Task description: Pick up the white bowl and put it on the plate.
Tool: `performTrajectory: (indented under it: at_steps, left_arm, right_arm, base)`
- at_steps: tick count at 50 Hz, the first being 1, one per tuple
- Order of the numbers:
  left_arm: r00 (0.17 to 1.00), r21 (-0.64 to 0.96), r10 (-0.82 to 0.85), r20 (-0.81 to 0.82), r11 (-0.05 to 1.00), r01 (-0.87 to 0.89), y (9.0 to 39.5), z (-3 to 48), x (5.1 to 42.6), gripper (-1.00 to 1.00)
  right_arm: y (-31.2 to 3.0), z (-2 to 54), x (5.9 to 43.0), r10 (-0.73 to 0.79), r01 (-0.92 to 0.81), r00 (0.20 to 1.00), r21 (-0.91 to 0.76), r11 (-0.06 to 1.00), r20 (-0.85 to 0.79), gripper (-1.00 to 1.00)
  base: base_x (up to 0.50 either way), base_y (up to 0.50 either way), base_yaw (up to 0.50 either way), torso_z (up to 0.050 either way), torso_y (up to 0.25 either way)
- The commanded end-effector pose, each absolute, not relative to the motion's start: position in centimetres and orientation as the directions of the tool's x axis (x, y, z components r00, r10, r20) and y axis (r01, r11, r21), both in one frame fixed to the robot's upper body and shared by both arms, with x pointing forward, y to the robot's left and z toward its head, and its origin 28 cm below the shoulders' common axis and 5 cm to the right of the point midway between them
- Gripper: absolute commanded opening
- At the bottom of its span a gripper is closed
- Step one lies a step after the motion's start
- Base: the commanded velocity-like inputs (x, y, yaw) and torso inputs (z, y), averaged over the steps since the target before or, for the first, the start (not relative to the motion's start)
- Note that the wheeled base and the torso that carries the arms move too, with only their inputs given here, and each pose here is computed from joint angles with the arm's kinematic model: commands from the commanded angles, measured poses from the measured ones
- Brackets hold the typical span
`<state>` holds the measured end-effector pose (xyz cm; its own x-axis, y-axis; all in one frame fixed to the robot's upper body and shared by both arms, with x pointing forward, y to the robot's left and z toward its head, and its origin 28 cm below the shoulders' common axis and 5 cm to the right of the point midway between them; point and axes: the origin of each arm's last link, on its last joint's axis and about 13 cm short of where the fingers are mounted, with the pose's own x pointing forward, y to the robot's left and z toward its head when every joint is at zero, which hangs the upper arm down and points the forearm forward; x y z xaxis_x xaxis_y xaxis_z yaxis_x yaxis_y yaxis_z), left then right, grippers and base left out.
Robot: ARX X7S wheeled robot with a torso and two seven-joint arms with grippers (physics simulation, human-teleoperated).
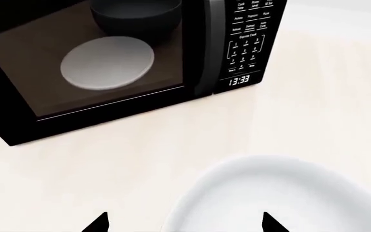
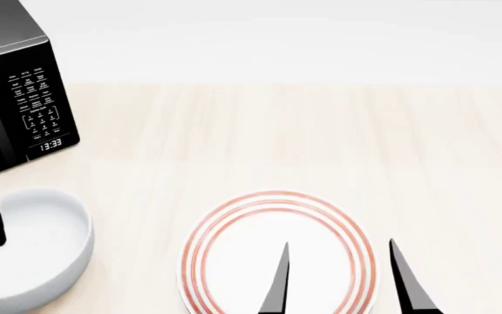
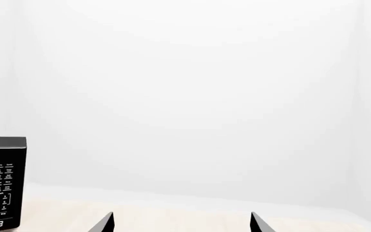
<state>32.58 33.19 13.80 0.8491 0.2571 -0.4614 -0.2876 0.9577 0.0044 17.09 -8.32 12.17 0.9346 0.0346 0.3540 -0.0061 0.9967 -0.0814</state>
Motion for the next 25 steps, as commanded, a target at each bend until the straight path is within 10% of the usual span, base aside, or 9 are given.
performTrajectory:
  at_steps: [1, 25]
  left_arm:
    - [0.821, 0.041, 0.3, -0.486, 0.946, -0.321, 32.9, 13.0, 32.8, 1.0]
    - [0.816, 0.059, 0.29, -0.5, 0.951, -0.302, 32.4, 11.9, 32.9, 1.0]
  right_arm:
    - [-8.5, 12.3, 17.3, 0.021, 0.012, 0.929, -0.087, 0.996, 0.369, 1.0]
    - [-8.4, 12.2, 17.2, 0.025, 0.008, 0.93, -0.089, 0.996, 0.367, 1.0]
  base:
    - [0.0, 0.0, 0.0, 0.0, 0.0]
    - [0.0, 0.0, 0.0, 0.0, 0.0]
